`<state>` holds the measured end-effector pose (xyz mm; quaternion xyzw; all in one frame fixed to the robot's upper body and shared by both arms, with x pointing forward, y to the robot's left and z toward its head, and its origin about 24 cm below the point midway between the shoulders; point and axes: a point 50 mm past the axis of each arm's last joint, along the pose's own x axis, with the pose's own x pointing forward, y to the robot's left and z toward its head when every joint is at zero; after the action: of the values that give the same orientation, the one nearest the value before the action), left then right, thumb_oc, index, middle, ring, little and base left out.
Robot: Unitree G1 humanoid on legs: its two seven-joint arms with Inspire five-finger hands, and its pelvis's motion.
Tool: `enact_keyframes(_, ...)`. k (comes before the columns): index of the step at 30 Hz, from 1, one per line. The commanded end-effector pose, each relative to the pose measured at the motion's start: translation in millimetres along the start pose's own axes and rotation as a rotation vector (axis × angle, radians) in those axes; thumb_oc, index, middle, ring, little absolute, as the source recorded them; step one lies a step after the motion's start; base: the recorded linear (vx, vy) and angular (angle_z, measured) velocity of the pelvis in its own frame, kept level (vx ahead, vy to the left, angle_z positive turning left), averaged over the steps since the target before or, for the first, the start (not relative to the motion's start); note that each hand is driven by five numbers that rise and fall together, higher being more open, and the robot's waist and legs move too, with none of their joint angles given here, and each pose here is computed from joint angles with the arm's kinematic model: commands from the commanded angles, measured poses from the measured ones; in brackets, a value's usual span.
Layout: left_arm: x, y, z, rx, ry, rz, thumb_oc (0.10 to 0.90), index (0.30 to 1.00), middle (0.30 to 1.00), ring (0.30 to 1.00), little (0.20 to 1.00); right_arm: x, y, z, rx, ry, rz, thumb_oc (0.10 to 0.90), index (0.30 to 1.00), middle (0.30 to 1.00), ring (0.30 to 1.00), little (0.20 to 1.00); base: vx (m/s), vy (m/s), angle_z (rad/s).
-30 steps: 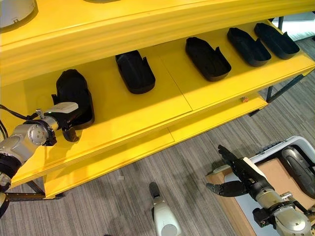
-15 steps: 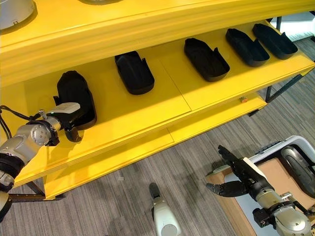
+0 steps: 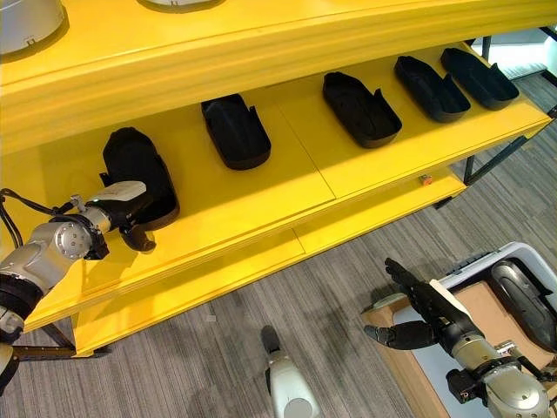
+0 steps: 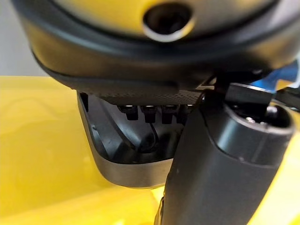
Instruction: Move parts from the plastic box to the shelf.
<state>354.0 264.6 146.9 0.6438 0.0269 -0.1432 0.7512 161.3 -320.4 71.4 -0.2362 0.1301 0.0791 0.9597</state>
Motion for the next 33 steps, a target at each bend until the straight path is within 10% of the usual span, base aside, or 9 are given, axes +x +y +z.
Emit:
enact_keyframes(1, -18, 73, 21, -0.049, -0.154, 0.313, 0.900, 1.000, 1.000, 1.000, 1.000, 1, -21, 37, -0.084, -0.172, -0.056, 0.900, 1.000, 1.000, 1.000, 1.000, 0.00, 0.000, 0.00)
enact_keyframes(33, -99, 57, -4, -0.157, -0.239, 0.411, 0.900, 1.000, 1.000, 1.000, 1.000, -14, -35, 40, -0.211, -0.177, -0.139, 0.900, 1.000, 1.000, 1.000, 1.000, 0.00, 0.009, 0.02)
